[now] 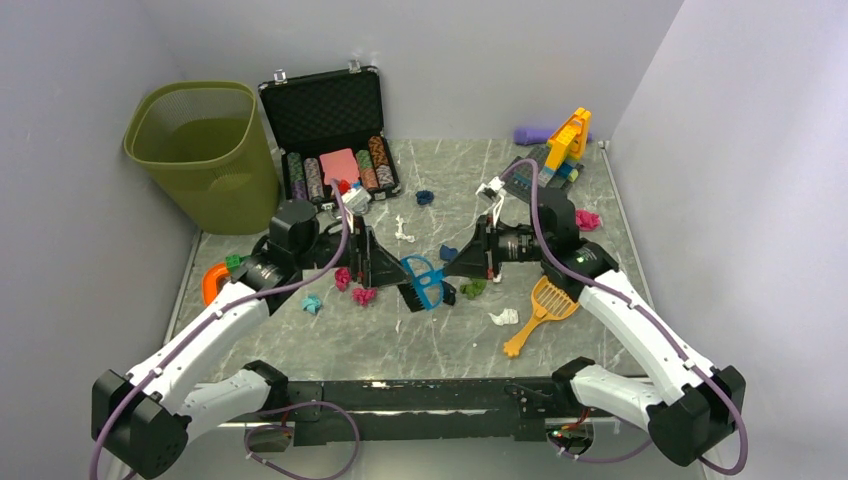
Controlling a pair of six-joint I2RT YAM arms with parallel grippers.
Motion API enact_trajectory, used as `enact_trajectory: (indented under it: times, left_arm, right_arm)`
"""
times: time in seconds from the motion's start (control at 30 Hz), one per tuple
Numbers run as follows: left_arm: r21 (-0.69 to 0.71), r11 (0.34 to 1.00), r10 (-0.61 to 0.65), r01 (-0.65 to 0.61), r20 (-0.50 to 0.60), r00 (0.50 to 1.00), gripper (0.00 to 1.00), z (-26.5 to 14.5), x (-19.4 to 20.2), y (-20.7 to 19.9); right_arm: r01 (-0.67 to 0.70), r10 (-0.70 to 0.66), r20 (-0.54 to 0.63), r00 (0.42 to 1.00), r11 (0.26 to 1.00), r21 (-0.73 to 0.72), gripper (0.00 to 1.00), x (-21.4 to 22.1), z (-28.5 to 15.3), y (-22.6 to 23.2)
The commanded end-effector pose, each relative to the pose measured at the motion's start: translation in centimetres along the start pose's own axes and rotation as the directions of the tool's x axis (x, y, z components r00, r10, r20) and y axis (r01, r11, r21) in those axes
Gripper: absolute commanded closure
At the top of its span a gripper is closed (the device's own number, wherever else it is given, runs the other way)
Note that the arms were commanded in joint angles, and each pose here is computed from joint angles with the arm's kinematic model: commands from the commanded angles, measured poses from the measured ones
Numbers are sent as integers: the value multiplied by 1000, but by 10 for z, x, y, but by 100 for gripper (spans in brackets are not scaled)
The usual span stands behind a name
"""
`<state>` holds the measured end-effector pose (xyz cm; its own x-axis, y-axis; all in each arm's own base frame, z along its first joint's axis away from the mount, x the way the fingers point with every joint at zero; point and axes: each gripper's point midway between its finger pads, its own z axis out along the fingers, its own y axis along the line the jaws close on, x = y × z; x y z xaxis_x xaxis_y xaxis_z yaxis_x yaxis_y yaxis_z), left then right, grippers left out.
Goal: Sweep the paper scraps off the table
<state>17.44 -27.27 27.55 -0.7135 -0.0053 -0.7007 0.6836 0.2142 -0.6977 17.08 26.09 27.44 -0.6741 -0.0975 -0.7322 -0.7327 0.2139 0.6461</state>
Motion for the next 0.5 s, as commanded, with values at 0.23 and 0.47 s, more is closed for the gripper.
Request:
enact_trajectory:
  times: [0.23, 0.47]
  left_arm:
    - [-461, 882, 143, -92, 78, 987, 1, -22, -20, 67]
    - [-453, 859, 228, -237, -75, 971, 1, 59, 13, 56]
  right_arm:
    - [-172, -32, 204, 978, 420, 891, 100, -48, -113, -122]
    - [-256, -173, 231, 957, -140, 956, 100, -60, -216, -136]
